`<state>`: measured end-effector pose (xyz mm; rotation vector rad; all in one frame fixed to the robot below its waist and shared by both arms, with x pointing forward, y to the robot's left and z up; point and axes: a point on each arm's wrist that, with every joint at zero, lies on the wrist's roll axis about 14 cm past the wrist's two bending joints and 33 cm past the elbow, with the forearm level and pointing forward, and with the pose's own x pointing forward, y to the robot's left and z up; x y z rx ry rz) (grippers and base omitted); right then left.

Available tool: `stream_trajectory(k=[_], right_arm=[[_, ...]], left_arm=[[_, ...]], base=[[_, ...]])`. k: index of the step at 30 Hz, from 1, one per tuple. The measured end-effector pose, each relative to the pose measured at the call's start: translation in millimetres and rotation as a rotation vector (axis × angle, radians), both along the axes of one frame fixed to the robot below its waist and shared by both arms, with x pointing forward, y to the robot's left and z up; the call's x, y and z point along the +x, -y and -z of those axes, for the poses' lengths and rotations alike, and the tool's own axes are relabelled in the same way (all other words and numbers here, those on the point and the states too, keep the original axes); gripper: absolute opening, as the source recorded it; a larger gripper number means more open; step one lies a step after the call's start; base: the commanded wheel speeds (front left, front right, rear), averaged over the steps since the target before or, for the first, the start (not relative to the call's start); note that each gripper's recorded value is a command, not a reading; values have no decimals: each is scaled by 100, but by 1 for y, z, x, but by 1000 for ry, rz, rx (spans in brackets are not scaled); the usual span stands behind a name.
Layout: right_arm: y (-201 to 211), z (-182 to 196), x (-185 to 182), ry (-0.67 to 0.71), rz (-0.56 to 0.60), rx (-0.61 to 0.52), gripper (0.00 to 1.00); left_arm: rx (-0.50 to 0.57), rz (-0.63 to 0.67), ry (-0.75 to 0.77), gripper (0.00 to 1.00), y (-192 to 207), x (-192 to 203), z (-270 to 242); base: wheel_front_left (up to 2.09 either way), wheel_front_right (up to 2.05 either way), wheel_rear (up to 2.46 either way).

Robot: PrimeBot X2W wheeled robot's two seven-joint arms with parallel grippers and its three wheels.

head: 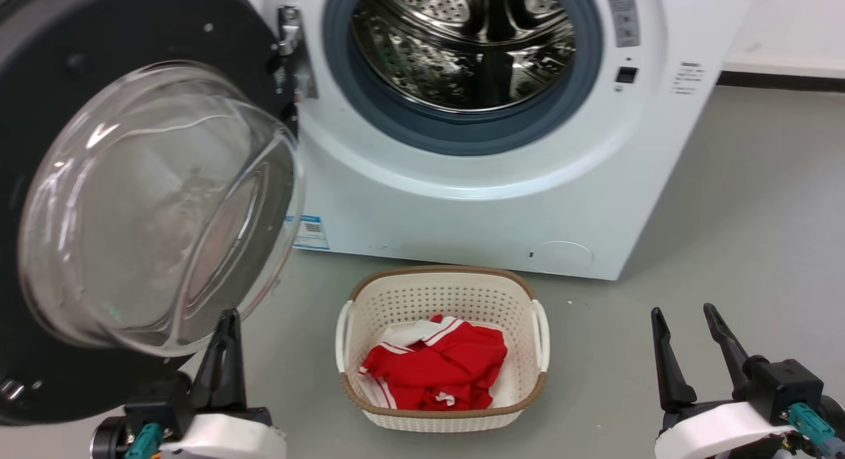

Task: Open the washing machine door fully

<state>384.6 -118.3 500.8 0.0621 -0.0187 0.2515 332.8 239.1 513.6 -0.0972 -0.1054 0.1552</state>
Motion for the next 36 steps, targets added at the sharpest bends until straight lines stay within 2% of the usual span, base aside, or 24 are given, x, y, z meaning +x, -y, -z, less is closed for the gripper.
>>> stream_trajectory(k=[1, 2, 9, 16, 36], right_arm=[[3, 0, -1, -1, 10, -1, 100], [8, 0, -3, -1, 22, -1, 100], [34, -3, -11, 12, 101, -9, 100], [49, -7, -17, 25, 148, -10, 100], [45, -12, -14, 46, 136, 6, 100]], left_arm=[[5, 20, -2, 92, 6, 4, 0], [10, 41, 1, 100, 12, 8, 0], [16, 135, 9, 100, 42, 32, -2], [35, 171, 9, 100, 57, 44, -2], [49, 167, 9, 100, 59, 42, -2]], base=[[0, 0, 0], [0, 0, 0], [0, 0, 0], [0, 0, 0], [0, 0, 0]])
